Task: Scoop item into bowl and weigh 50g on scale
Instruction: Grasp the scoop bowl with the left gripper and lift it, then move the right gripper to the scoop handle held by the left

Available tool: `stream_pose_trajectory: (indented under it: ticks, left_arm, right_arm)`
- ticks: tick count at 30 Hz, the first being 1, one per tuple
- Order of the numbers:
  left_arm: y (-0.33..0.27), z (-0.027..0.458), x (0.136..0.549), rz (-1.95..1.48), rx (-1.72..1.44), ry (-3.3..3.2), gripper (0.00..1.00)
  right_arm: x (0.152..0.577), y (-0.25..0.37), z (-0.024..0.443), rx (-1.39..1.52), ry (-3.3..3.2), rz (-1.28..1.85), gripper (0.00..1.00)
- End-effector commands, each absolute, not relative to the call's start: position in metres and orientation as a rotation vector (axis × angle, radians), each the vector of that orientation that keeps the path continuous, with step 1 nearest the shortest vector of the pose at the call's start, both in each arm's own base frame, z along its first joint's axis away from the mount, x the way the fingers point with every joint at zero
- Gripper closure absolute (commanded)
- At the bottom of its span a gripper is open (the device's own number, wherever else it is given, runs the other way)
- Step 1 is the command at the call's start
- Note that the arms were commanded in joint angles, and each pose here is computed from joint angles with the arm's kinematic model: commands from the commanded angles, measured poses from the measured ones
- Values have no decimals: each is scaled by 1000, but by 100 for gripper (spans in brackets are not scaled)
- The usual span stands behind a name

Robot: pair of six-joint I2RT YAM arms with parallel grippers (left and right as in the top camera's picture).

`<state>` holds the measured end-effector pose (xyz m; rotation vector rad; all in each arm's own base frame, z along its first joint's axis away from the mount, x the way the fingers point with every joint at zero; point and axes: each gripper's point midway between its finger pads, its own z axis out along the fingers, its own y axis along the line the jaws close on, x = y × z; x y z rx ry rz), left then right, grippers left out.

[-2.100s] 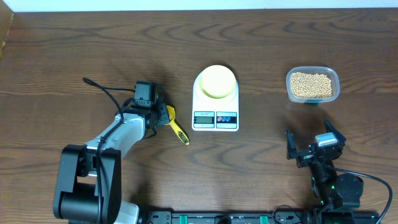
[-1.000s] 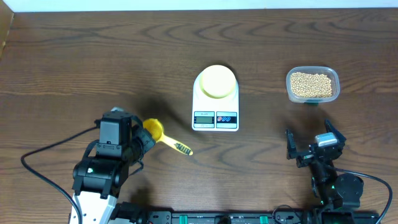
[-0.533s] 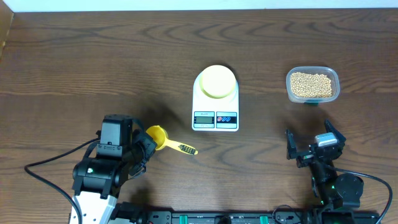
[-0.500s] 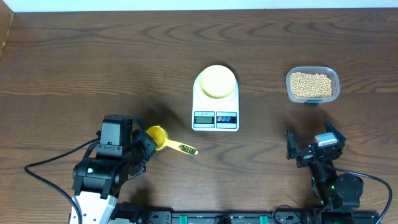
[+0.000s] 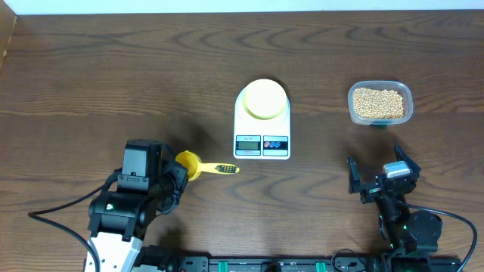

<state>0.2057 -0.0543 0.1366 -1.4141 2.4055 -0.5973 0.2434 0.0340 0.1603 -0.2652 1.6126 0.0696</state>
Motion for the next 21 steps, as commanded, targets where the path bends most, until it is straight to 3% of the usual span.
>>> stream_pose_trajectory:
  ticks: [1, 9, 21]
  left_arm:
    - [-39, 135, 208, -447, -1212, 2450, 93]
    - [-38, 127, 210, -334, -891, 2595, 92]
    - [-41, 116, 229, -323, -873, 2611, 93]
  right_arm:
    - [243, 35, 159, -271, 1616, 65, 1]
    - [243, 36, 159, -316, 1606, 37, 1]
    - [194, 123, 164, 29, 1767, 1246, 1]
